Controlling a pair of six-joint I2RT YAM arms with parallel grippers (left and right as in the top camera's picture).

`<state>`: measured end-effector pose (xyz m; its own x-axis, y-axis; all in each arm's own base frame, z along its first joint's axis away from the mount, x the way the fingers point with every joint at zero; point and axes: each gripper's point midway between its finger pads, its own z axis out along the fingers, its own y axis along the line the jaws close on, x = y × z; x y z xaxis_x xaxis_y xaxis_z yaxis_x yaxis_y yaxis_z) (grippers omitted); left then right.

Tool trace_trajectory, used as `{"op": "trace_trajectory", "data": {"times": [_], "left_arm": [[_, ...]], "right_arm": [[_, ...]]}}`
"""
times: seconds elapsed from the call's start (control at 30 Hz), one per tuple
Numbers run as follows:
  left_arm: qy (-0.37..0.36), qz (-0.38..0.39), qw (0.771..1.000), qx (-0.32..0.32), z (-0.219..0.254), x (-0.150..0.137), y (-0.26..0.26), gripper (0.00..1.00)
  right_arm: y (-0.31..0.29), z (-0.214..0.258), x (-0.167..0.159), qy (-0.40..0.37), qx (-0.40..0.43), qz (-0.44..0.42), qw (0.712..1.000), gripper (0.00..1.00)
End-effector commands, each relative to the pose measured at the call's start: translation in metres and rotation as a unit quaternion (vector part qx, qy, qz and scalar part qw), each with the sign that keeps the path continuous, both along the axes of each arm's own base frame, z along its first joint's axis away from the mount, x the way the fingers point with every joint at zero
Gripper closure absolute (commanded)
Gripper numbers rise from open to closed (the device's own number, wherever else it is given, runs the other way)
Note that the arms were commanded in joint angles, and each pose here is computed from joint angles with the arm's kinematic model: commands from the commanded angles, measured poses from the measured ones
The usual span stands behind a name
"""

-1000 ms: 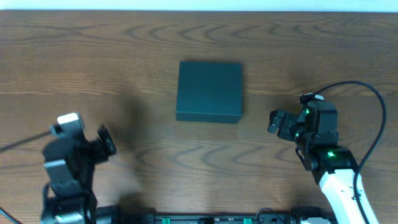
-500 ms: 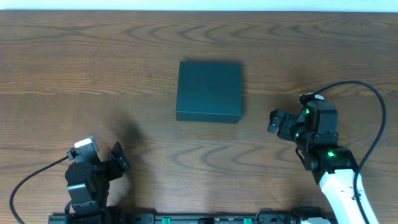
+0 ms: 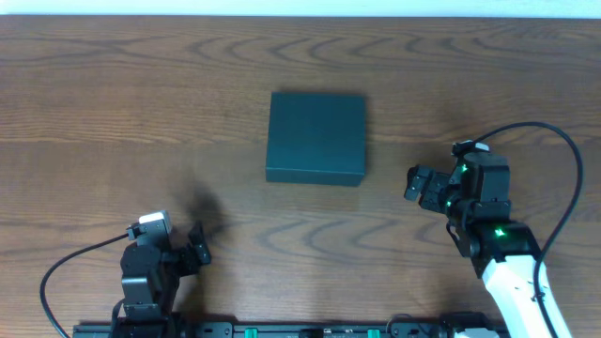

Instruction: Pack container

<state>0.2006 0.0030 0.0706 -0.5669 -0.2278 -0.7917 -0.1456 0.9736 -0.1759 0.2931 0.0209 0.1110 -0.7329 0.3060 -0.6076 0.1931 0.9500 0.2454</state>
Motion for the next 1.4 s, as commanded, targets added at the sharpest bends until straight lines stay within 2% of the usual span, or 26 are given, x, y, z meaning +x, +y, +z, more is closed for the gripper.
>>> {"op": "trace_trajectory", "data": {"times": [0.0,0.33,1.37], "left_arm": [[-0.016,0.01,1.0,0.016,0.004,0.001,0.005,0.05],[-0.06,0.012,0.998,0.018,0.02,0.004,0.006,0.05],[-0.059,0.011,0.998,0.018,0.02,0.004,0.006,0.05]], "right_arm": [[-0.002,0.005,0.002,-0.008,-0.006,-0.002,1.0,0.01],[-0.002,0.005,0.002,-0.008,-0.006,-0.002,1.0,0.01],[-0.002,0.006,0.002,-0.009,-0.006,-0.002,1.0,0.01]]}}
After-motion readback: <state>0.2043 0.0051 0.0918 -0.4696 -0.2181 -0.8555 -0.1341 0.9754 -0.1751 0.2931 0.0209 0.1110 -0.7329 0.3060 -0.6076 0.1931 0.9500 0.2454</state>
